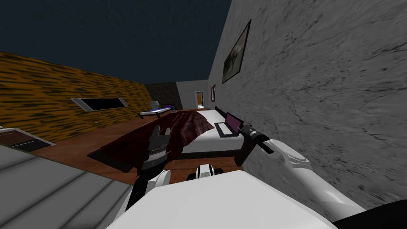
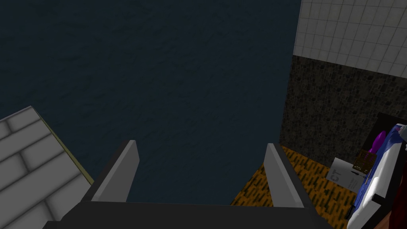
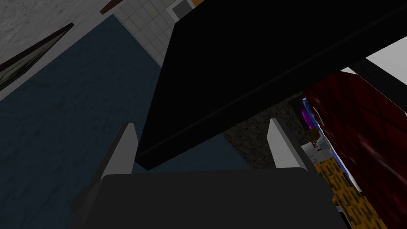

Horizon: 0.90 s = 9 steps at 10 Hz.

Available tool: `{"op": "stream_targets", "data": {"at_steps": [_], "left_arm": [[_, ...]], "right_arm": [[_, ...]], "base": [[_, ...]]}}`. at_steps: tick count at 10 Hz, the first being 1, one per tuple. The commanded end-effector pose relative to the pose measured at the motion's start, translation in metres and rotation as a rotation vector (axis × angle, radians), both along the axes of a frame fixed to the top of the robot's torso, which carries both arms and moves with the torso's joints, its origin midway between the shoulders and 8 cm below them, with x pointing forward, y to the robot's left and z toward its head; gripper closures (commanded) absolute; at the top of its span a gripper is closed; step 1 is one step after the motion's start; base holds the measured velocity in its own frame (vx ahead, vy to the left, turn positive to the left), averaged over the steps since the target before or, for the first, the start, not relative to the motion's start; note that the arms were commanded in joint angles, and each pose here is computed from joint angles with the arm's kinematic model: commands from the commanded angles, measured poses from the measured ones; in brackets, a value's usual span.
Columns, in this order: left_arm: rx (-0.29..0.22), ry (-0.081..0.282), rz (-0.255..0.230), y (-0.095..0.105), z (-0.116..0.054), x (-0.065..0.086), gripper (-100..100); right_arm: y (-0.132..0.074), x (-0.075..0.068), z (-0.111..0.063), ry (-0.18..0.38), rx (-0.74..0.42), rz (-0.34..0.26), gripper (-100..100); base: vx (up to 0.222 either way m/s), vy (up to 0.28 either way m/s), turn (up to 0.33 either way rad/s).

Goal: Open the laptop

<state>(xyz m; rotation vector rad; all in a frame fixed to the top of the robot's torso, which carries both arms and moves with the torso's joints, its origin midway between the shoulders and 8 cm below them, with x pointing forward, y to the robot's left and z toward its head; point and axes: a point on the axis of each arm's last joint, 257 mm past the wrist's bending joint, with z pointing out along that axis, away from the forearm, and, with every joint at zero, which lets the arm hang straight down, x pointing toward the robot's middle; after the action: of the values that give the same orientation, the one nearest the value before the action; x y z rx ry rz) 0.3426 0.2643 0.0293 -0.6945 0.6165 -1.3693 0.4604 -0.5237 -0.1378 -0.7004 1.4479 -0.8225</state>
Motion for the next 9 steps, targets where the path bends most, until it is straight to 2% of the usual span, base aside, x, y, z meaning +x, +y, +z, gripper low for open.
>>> {"op": "stream_targets", "data": {"at_steps": [1, 2, 3, 7, 9], "left_arm": [[0.0, 0.0, 0.0, 0.0, 0.0, 0.0, 0], [0.0, 0.0, 0.0, 0.0, 0.0, 0.0, 0], [0.0, 0.0, 0.0, 0.0, 0.0, 0.0, 0], [0.0, 0.0, 0.0, 0.0, 0.0, 0.0, 0], [0.0, 0.0, 0.0, 0.0, 0.0, 0.0, 0]], "right_arm": [[-0.014, -0.013, 0.006, -0.013, -0.005, 0.012, -100], [-0.011, -0.01, 0.003, -0.008, -0.002, 0.007, -100], [-0.003, -0.003, 0.001, -0.002, -0.003, 0.005, 100], [0.018, 0.015, -0.003, 0.003, -0.002, -0.01, 100], [0.023, 0.02, -0.003, 0.001, -0.003, -0.013, 100]], "base": [[0.088, 0.08, -0.035], [0.037, 0.033, -0.026], [-0.05, -0.06, 0.022], [-0.113, -0.08, 0.064], [-0.051, -0.03, 0.004]]}}
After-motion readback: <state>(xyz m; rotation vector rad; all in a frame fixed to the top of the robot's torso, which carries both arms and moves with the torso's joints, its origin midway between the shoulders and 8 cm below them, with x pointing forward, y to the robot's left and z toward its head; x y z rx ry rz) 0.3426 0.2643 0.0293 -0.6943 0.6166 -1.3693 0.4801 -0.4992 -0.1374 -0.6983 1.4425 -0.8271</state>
